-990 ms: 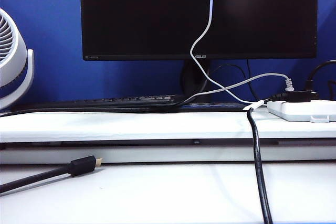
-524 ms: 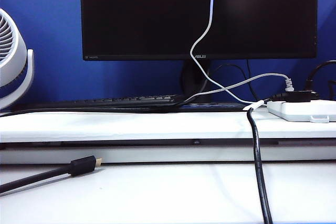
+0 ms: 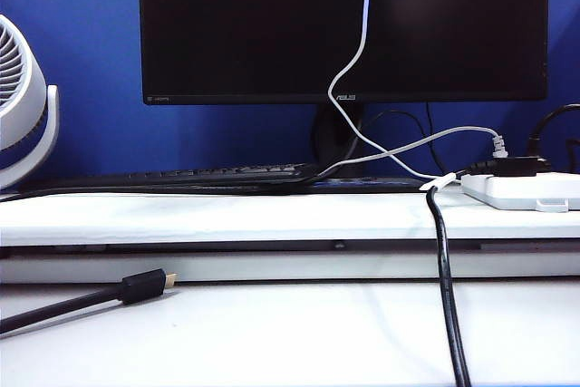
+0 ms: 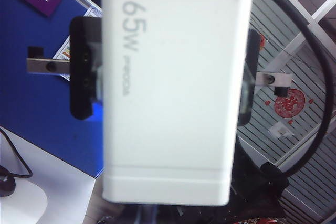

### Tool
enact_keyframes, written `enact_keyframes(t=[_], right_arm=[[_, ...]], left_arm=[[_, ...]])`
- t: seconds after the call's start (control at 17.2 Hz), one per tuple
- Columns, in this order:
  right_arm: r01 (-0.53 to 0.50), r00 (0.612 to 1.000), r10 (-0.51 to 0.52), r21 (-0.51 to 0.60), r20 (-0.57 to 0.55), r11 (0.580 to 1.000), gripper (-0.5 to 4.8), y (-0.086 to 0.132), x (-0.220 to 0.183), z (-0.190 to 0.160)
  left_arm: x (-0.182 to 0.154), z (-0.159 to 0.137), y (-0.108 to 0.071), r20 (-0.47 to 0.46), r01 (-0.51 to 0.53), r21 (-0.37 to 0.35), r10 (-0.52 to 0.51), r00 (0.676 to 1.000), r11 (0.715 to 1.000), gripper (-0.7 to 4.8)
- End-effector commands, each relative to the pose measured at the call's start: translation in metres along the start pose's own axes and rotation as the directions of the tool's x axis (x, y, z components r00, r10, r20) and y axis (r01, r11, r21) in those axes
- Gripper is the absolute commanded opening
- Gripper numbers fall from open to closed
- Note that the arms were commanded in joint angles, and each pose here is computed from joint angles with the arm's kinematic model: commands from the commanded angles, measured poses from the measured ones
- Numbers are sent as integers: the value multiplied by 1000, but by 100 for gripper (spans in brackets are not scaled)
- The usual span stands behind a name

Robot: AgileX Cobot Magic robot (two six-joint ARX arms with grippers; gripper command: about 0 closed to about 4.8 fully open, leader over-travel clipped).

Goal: Pick up the Type-C charging cable and the charging base, insert one end of the Type-C charger into the corresponding slot on the base, and finally place the plugged-in charger back on the table.

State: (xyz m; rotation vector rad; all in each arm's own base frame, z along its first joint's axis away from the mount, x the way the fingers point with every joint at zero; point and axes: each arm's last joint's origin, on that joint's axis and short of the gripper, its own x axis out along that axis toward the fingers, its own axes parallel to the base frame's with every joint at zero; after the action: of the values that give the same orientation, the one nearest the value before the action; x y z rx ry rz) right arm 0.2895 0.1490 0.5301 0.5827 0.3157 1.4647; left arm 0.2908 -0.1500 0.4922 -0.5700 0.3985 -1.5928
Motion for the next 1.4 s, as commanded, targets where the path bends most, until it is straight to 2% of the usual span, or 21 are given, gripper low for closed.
enact_keyframes(t=[0.06,0.17,0.41,0.58,0.82,0.93,1.11,1.4], right_arm=[[-27,998,29,26,-48,999,-6,1,1,-3],[-45,997,45,7,-68,999,-6,2,2,-4],[-37,995,41,50,-88,998,-6,1,4,-8],[-57,994,55,-20,-99,998,-6,5,3,-8],[-49,993,55,58,-108,997,-6,5,6,-11],[-57,991,56,-5,-118,998,-6,5,6,-12],[-35,989,41,46,-140,998,-6,3,9,-18],[-46,985,48,21,-165,999,-6,4,11,-22]], left_arm=[[0,5,-9,42,0,67,-3,999,998,-6],[-1,5,-9,42,0,67,-3,999,998,-6],[-1,5,-9,44,-2,68,-1,999,998,-6],[-1,6,-9,55,-10,67,6,998,998,-6],[-1,6,-9,56,-10,68,6,998,998,-6],[-1,6,-9,61,-11,74,6,998,997,-6],[-1,6,-9,64,-13,74,8,998,997,-6],[-1,6,-9,66,-13,76,8,998,997,-6]])
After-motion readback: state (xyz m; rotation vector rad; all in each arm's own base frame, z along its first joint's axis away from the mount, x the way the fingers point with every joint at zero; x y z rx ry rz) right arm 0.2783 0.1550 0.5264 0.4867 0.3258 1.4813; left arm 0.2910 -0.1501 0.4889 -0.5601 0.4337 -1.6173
